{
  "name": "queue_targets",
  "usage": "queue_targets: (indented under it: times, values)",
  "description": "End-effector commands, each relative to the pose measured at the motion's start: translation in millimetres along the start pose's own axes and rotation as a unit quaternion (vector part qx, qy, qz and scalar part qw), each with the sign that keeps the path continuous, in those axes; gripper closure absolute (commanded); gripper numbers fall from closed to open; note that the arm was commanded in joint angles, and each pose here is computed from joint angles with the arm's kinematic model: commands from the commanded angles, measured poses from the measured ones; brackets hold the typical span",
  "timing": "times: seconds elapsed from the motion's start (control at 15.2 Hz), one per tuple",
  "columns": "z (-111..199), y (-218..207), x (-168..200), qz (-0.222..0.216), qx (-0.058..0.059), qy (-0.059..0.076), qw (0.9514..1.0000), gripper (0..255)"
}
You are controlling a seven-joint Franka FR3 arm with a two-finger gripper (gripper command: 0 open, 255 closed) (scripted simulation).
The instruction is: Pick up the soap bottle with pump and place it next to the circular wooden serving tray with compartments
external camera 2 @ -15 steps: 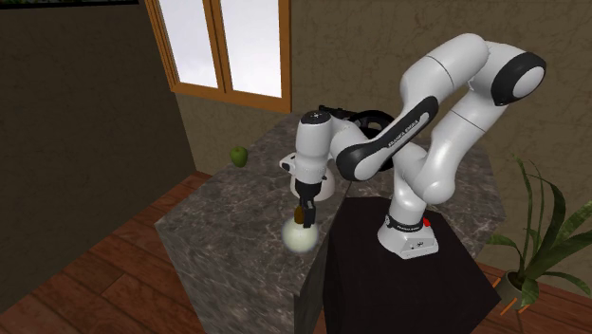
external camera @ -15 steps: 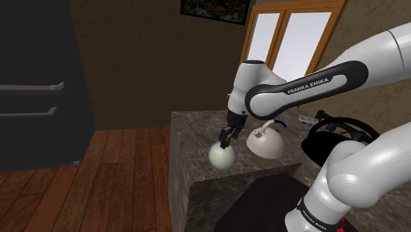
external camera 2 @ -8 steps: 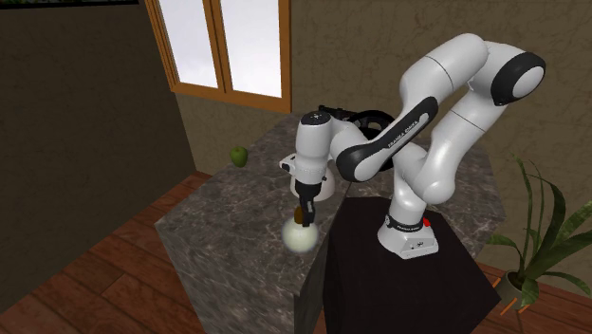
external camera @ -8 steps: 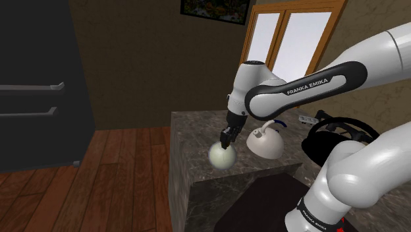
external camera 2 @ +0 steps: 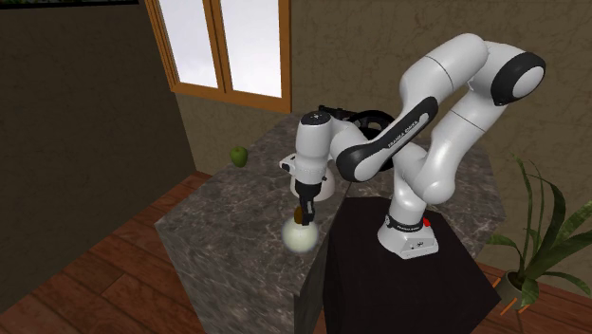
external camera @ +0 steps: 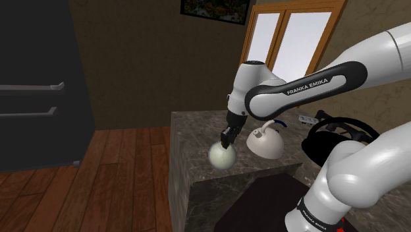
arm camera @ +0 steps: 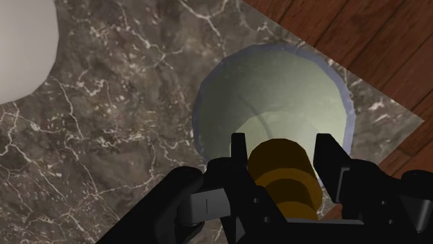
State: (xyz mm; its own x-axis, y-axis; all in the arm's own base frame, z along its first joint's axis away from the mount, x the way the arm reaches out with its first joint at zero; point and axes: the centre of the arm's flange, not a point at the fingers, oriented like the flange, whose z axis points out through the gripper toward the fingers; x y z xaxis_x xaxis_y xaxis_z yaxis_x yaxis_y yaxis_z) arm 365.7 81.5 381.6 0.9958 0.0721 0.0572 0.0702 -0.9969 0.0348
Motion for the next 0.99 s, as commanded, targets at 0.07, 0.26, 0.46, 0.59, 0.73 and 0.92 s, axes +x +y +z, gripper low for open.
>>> queue_targets:
  times: [0.07, 0.26, 0.46, 0.59, 0.73, 0.92]
  values:
    - [-5.1, 0.2, 0.2, 0.000, 0.000, 0.000, 1.0000, 255]
    - [-20.9, 0.8, 1.2, 0.000, 0.000, 0.000, 1.0000, 255]
    - [-36.7, 1.3, 2.1, 0.000, 0.000, 0.000, 1.0000, 255]
    - [-47.2, 1.7, 2.7, 0.000, 0.000, 0.000, 1.0000, 255]
    - [-57.8, 2.1, 3.3, 0.000, 0.000, 0.000, 1.0000, 255]
    - [-73.6, 2.6, 4.2, 0.000, 0.000, 0.000, 1.0000, 255]
